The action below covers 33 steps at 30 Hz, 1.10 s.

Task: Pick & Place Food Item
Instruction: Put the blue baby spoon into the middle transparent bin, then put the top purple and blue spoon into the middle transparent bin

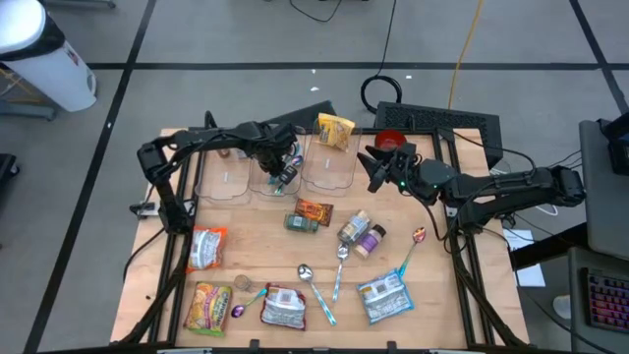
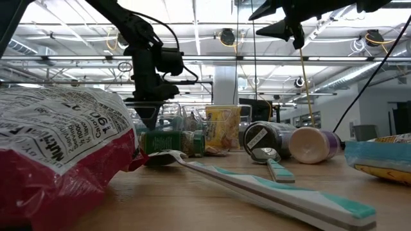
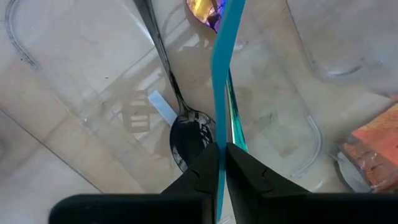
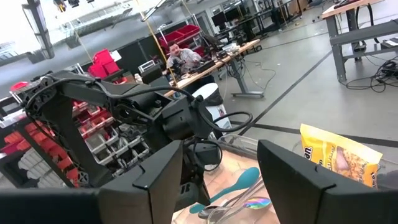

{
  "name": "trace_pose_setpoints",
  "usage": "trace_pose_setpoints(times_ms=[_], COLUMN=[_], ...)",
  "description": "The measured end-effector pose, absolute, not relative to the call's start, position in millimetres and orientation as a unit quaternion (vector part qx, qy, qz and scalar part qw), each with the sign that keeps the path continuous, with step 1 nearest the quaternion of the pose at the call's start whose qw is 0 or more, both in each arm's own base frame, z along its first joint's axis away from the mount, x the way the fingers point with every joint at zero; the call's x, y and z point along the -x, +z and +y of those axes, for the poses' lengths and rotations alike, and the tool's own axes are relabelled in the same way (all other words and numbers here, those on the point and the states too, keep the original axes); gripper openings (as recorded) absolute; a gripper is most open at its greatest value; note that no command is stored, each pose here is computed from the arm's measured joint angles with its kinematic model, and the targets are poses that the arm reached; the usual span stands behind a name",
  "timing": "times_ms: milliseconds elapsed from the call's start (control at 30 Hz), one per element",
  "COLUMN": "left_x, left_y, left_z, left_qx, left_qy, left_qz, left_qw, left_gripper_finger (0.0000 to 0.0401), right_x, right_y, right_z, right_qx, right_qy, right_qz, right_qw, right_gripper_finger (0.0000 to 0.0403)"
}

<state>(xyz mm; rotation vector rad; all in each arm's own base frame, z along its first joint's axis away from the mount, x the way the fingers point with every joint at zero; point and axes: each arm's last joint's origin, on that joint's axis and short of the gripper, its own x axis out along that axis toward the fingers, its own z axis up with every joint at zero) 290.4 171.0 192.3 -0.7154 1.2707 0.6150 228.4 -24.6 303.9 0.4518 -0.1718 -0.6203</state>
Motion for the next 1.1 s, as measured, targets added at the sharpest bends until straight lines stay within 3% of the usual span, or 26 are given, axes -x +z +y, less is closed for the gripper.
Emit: trace_pose_setpoints(times_ms=[267, 700, 1100], left_x=[-292.1, -294.7, -302.1], left_y=[192.7, 193.3, 194.5], left_z=[172.2, 173.7, 170.2], left_qx=[0.327, 0.330, 0.318], left_qy=[0.285, 0.289, 0.279], left_qz=[0.560, 0.546, 0.531], left_qw=[0.706, 0.714, 0.734], left_gripper_finger=[0.0012, 0.0120, 0.0140], right_x=[-228.5, -228.4, -228.6], right_y=[303.9, 303.9, 302.2], right_z=[-24.6, -24.6, -24.6], right_qx=[-0.220, -0.232, -0.229], right_qy=[-0.302, -0.301, -0.303], right_qz=[-0.084, -0.087, -0.079], right_qw=[0.924, 0.921, 0.922], right_gripper_finger=[0.0201, 0.0201, 0.0201])
